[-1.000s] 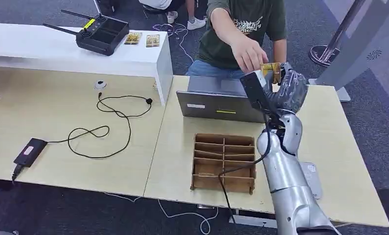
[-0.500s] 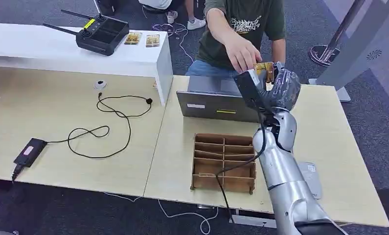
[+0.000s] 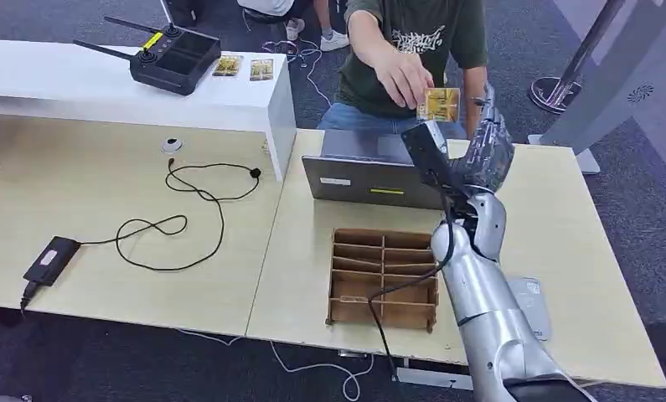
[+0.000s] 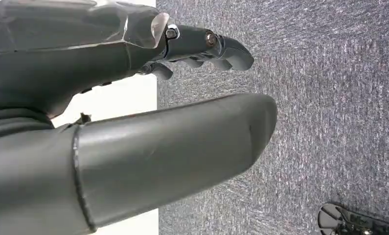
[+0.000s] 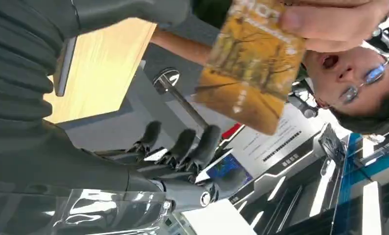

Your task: Pass the card to the sensor for recognition and then transmit it.

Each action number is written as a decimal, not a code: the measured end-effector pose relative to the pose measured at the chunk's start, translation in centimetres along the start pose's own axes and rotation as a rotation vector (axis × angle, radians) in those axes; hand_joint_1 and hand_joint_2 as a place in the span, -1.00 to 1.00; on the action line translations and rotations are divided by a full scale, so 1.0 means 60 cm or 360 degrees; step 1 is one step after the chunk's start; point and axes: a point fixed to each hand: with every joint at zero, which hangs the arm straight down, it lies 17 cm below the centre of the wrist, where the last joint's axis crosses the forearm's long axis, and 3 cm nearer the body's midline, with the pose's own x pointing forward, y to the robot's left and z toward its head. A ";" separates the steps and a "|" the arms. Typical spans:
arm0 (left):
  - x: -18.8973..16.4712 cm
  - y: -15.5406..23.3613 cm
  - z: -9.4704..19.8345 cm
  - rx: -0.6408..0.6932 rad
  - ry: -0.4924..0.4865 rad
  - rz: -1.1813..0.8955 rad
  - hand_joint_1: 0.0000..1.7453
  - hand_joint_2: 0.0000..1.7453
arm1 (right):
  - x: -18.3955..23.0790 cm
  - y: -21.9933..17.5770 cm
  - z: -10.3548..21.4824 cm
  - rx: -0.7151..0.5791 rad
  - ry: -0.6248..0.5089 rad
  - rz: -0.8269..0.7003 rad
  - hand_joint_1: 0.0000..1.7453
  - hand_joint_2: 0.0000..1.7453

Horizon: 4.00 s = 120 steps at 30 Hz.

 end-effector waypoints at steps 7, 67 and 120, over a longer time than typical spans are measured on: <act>-0.001 0.000 0.000 0.0000 0.0000 0.0003 -1.00 -1.00 | 0.001 0.001 0.001 0.0001 -0.0002 -0.0005 -1.00 1.00; -0.011 -0.033 -0.003 -0.0036 -0.0017 0.0068 -1.00 -1.00 | -0.112 -0.149 0.292 -0.0350 0.0168 0.0154 -1.00 1.00; -0.016 -0.041 -0.002 -0.0048 -0.0032 0.0151 -1.00 -1.00 | -0.079 -0.062 0.464 0.0261 0.0344 0.0628 -1.00 1.00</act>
